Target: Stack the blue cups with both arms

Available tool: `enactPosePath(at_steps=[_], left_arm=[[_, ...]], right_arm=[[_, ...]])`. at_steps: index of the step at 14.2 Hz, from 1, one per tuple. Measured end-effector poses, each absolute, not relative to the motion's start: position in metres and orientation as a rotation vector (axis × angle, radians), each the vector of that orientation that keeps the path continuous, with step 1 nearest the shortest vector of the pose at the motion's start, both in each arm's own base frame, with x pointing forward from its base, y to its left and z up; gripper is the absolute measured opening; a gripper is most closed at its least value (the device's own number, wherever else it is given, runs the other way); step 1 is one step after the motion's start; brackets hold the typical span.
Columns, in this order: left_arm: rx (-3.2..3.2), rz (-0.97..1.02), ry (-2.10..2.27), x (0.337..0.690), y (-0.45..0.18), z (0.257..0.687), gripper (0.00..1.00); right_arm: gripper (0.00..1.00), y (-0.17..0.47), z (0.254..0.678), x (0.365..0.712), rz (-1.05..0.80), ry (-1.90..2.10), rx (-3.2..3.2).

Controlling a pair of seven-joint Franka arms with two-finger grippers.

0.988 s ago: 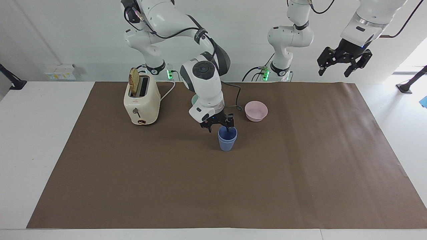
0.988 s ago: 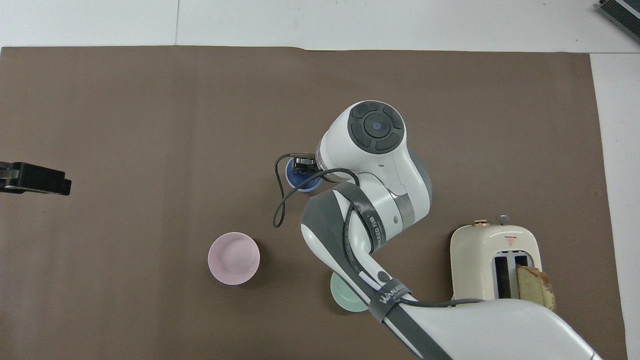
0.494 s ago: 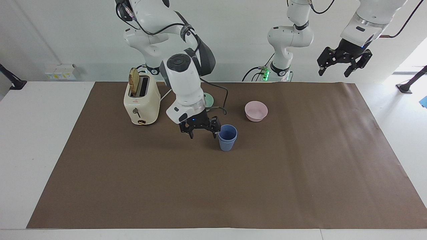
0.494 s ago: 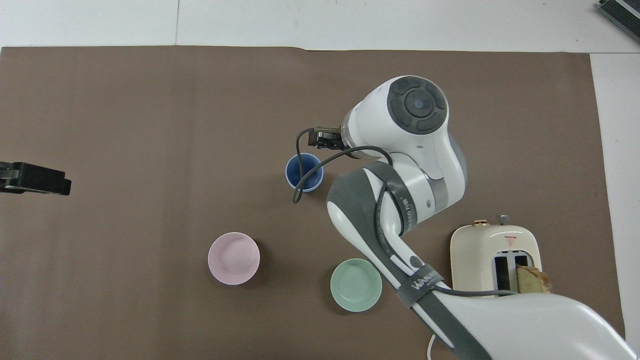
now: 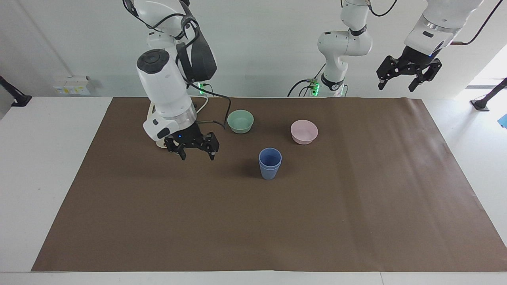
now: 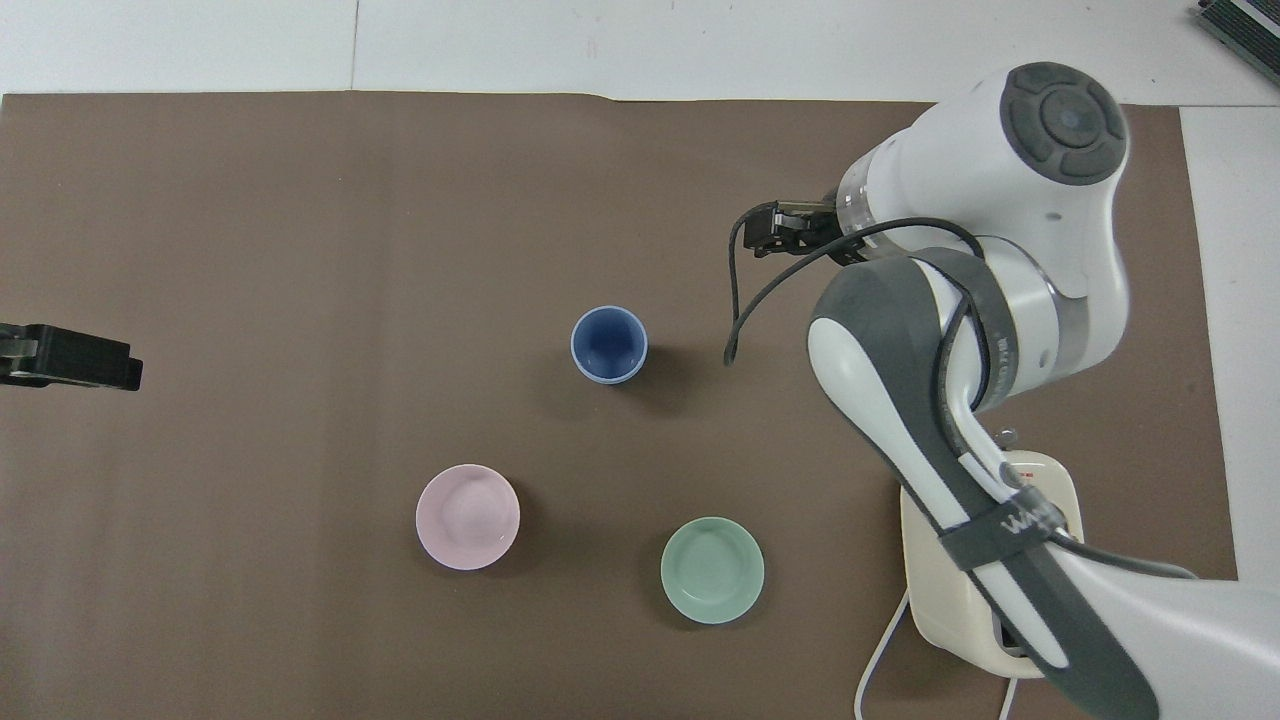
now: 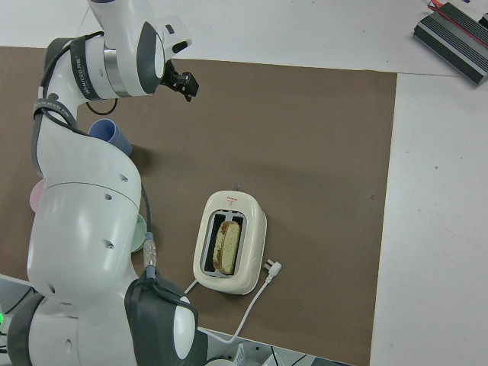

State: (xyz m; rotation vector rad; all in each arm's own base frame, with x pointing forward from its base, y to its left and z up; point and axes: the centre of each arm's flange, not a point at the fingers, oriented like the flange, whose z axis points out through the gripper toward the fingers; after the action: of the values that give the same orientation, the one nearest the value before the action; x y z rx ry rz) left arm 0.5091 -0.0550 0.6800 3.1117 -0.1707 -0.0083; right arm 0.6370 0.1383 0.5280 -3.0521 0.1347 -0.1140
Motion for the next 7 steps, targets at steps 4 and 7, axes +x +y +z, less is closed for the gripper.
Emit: enactPosePath(at_steps=[4, 7], left_arm=[[3.112, -0.008, -0.171, 0.509, -0.055, 0.680, 1.00], [3.112, -0.008, -0.171, 0.509, -0.055, 0.680, 1.00]], right_arm=[[1.00, 0.078, 0.563, 0.622, -0.052, 0.065, -3.111], [1.00, 0.047, 0.591, 0.614, -0.041, 0.001, -3.188]])
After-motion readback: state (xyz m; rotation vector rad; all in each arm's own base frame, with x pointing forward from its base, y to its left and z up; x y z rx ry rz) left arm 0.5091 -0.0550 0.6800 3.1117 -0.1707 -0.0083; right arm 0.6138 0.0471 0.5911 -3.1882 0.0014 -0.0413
